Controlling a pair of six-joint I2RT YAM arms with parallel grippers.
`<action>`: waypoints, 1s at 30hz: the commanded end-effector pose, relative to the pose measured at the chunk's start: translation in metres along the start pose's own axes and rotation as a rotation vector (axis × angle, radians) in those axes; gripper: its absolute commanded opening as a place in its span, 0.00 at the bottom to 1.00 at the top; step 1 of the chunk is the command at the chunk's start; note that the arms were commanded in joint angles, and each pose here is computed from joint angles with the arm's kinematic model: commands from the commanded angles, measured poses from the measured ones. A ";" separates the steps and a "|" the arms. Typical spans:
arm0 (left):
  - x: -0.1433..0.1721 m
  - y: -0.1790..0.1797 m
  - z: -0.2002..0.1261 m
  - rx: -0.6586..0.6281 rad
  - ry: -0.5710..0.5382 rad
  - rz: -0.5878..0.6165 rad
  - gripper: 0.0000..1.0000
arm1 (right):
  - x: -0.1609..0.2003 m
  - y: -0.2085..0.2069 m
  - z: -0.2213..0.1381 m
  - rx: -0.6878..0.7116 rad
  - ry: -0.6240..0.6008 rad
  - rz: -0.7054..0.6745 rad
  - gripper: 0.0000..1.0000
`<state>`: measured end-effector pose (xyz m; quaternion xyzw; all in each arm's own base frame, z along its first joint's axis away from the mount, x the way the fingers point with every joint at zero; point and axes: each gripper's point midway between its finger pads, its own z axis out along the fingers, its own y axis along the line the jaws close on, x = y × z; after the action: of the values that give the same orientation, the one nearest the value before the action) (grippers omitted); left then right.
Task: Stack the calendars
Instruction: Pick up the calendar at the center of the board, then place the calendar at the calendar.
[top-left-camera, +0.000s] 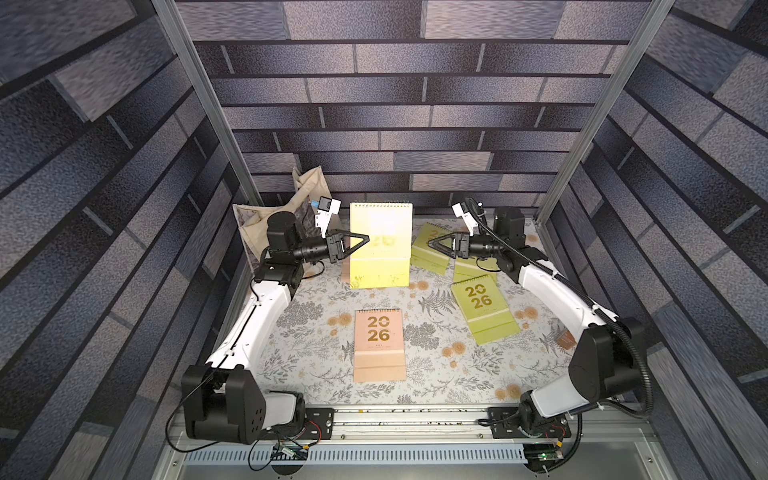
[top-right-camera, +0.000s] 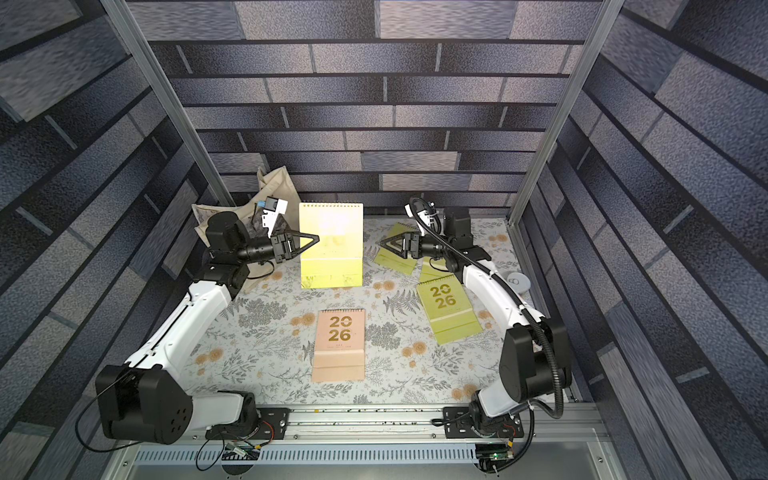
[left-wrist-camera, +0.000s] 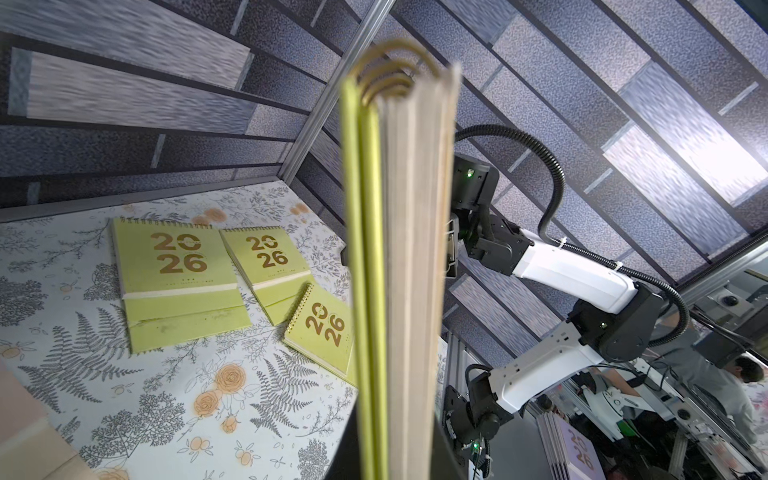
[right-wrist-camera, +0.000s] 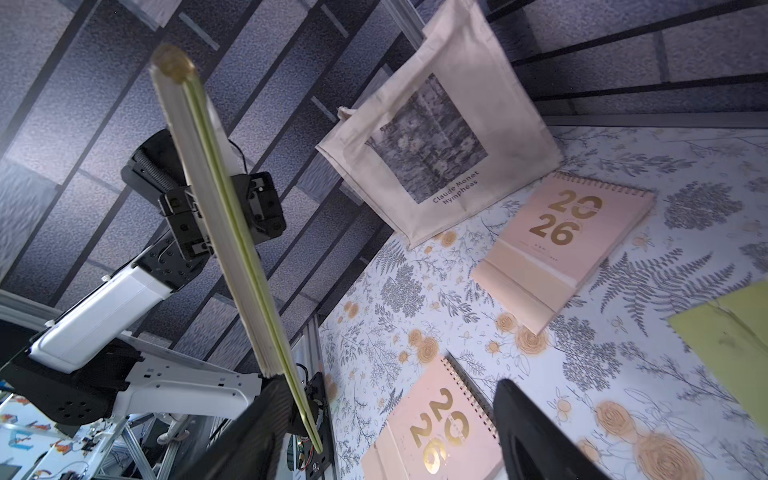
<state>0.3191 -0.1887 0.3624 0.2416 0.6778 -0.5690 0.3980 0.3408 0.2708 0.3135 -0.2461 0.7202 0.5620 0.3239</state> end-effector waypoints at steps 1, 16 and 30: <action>0.009 -0.019 -0.005 0.051 0.030 0.040 0.00 | -0.017 0.045 0.004 -0.075 -0.073 -0.152 0.82; 0.017 -0.032 0.003 0.094 0.034 0.060 0.00 | -0.012 0.053 0.039 -0.192 -0.067 -0.122 0.82; 0.016 -0.030 0.006 0.097 0.026 0.059 0.00 | -0.001 0.064 0.048 -0.299 -0.030 -0.111 0.46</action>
<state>0.2963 -0.2020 0.3533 0.2667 0.6664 -0.5857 0.3765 0.3130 0.3295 0.3472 -0.3026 0.6306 0.6343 0.3293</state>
